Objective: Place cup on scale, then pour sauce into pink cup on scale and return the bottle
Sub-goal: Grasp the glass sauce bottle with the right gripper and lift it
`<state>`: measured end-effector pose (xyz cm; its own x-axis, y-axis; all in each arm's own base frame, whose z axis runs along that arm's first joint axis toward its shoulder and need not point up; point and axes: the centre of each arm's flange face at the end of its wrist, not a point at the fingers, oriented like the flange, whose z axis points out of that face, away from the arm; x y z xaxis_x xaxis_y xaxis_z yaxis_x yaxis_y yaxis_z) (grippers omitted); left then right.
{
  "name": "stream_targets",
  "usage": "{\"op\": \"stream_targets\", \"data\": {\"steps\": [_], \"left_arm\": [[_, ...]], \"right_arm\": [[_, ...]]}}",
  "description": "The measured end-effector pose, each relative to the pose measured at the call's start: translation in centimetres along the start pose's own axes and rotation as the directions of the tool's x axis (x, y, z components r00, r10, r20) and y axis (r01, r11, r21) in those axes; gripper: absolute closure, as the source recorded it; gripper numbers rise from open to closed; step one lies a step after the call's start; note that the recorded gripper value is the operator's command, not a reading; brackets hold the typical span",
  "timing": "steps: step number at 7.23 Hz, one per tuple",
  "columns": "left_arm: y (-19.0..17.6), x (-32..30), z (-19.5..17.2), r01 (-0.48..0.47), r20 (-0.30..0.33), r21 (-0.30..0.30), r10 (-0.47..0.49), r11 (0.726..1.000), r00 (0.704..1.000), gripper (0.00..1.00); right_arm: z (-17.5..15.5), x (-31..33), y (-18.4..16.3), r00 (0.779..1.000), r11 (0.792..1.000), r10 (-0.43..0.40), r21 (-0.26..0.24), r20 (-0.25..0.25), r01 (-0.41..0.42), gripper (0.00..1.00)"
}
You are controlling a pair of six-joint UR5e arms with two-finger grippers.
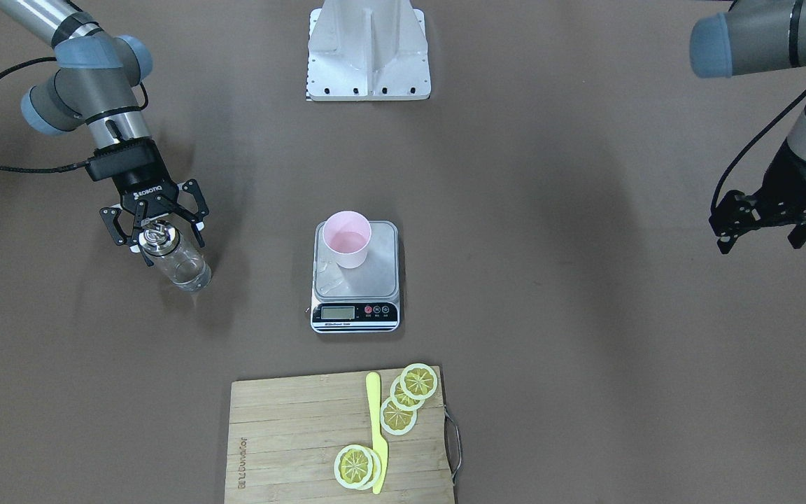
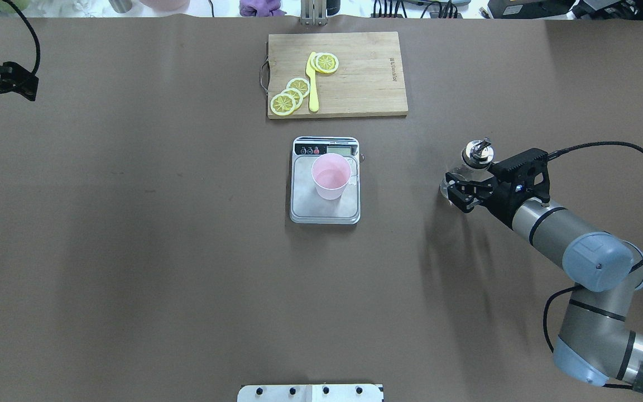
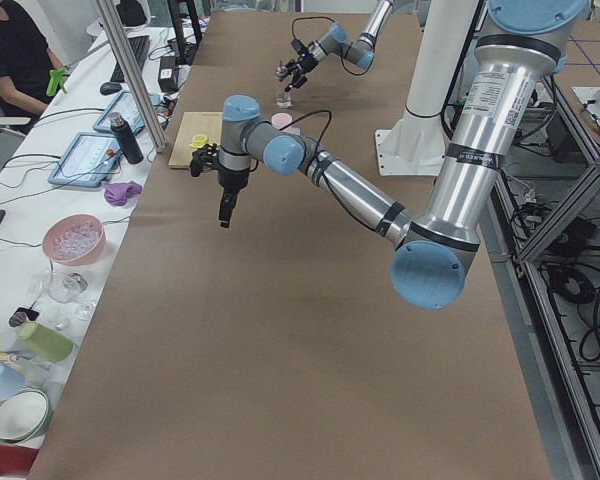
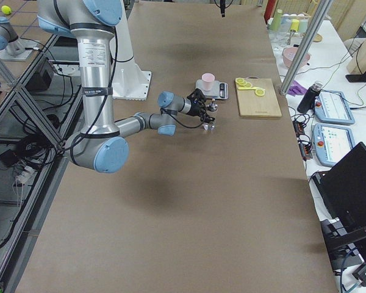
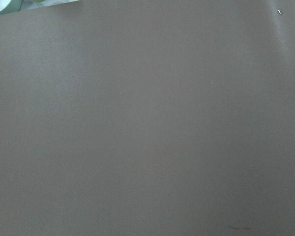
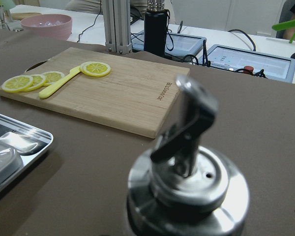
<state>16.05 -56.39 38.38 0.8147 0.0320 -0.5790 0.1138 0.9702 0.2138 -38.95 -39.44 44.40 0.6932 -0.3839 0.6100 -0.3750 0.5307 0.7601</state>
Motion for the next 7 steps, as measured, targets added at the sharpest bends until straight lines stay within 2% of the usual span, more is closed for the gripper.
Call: {"op": "stream_targets", "data": {"steps": [3,4,5,7], "left_arm": [[-0.1,0.2,-0.1,-0.002,-0.003,0.001,0.002,1.000,1.000,0.02],[-0.1,0.2,-0.1,-0.002,-0.003,0.001,0.002,1.000,1.000,0.02],[-0.1,0.2,-0.1,-0.002,-0.003,0.001,0.002,1.000,1.000,0.02],[-0.1,0.2,0.0,-0.002,-0.002,0.000,0.002,1.000,1.000,0.02]], "right_arm": [[0.1,0.1,0.1,1.000,1.000,-0.002,0.000,-0.005,0.002,0.31],[0.2,0.2,0.0,1.000,1.000,-0.002,0.001,-0.007,0.002,0.70],[0.3,0.3,-0.1,1.000,1.000,-0.002,0.003,-0.010,0.002,1.00],[0.4,1.2,-1.0,0.999,0.999,-0.037,0.010,-0.032,0.037,1.00]]}}
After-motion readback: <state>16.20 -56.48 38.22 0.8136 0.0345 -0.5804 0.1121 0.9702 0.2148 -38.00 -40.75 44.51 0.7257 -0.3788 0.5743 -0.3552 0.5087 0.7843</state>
